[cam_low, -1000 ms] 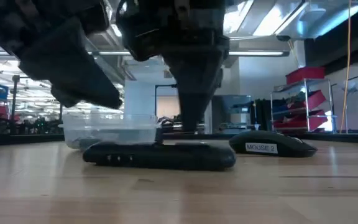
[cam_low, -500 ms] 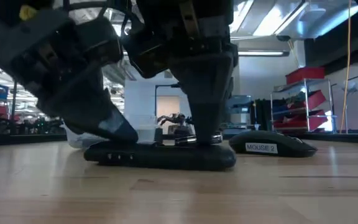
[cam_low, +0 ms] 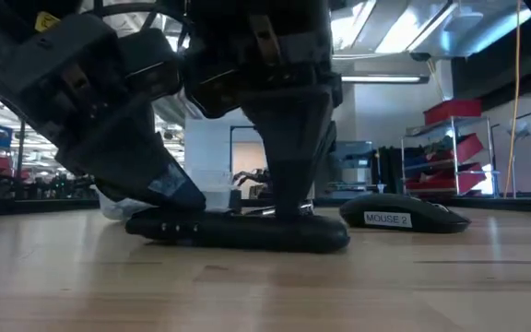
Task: Insert battery
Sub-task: Insert the silver battery into the remote control
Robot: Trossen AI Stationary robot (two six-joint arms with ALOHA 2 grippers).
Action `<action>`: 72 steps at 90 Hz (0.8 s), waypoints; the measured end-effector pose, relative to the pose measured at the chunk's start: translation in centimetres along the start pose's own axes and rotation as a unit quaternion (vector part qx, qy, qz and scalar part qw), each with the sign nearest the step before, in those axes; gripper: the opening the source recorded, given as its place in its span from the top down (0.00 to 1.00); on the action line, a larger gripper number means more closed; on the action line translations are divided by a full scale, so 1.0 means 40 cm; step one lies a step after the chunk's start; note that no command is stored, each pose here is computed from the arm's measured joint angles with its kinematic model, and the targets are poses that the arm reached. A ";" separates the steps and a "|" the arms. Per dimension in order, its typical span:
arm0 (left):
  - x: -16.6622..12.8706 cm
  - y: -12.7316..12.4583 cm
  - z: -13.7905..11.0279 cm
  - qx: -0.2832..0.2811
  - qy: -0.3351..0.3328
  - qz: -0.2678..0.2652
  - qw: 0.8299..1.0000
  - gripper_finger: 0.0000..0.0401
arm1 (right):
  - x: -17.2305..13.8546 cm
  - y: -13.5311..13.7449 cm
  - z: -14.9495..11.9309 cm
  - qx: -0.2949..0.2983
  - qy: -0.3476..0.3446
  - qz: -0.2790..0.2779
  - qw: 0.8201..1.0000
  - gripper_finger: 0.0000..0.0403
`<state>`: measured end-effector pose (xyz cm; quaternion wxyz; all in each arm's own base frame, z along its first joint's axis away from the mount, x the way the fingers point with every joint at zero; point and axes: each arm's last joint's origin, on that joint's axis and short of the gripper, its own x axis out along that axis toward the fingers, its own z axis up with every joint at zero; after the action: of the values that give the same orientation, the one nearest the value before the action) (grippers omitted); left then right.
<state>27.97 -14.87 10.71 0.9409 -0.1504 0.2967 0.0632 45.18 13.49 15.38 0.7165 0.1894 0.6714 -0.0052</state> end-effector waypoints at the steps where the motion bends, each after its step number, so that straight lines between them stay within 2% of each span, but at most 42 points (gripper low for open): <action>1: 0.000 0.000 0.000 0.000 0.000 0.000 1.000 0.81 | 0.000 0.000 0.000 0.001 -0.001 0.000 1.000 1.00; 55: 0.000 0.001 -0.004 0.005 0.008 0.001 1.000 0.81 | 0.031 -0.014 -0.002 0.035 -0.031 -0.025 0.999 1.00; 72: 0.000 0.002 -0.005 0.007 0.006 0.006 1.000 0.81 | 0.011 0.011 -0.005 0.031 -0.033 -0.039 0.998 1.00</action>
<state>27.86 -14.86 10.56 0.9398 -0.1430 0.3034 0.0657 45.14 14.08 15.08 0.7315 0.1848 0.6536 -0.0596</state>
